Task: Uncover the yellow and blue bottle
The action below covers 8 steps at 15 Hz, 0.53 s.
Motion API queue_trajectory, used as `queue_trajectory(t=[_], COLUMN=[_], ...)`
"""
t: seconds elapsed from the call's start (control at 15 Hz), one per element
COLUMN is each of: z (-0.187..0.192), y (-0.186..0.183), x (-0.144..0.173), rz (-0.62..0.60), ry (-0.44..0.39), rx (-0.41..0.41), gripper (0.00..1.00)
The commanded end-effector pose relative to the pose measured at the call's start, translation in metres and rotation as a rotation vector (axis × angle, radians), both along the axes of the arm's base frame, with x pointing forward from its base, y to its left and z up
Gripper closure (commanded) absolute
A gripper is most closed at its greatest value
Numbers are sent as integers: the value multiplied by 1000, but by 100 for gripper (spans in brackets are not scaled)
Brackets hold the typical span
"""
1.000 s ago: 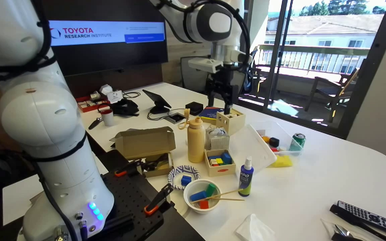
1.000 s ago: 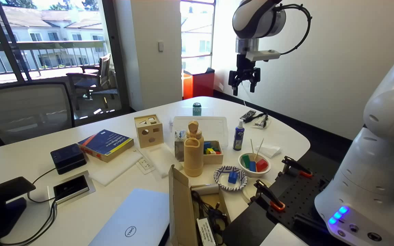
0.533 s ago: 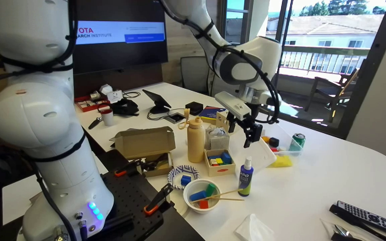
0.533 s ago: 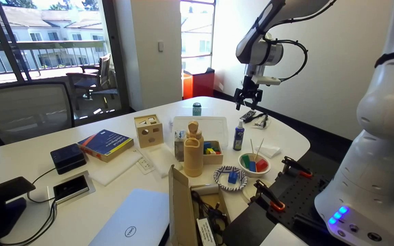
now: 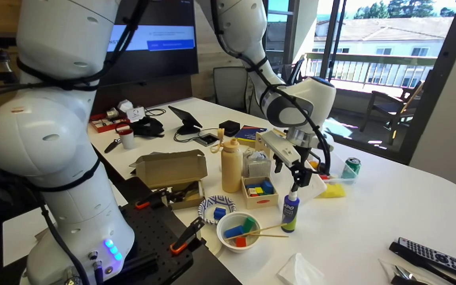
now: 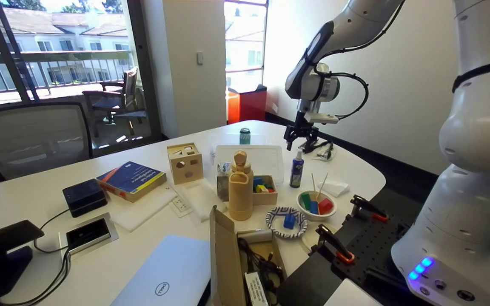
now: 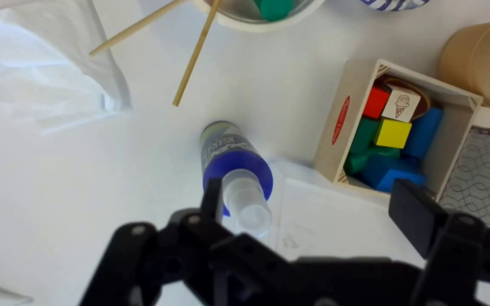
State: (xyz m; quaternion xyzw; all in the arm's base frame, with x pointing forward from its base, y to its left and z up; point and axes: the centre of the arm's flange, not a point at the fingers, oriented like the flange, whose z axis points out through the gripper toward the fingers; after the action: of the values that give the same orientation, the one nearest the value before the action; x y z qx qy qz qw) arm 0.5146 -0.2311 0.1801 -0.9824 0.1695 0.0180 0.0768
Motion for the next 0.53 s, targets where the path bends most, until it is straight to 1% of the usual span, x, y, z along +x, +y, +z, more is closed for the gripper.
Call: queue_trajectory(t=[0.0,0.33,0.47], z=[-10,-23,-26], y=[-11,-16,-17], x=[12,19,21], rz=[-22,-52,-61], ry=[-17,13,28], rx=[-26,-70,-70], gripper=[0,0,1])
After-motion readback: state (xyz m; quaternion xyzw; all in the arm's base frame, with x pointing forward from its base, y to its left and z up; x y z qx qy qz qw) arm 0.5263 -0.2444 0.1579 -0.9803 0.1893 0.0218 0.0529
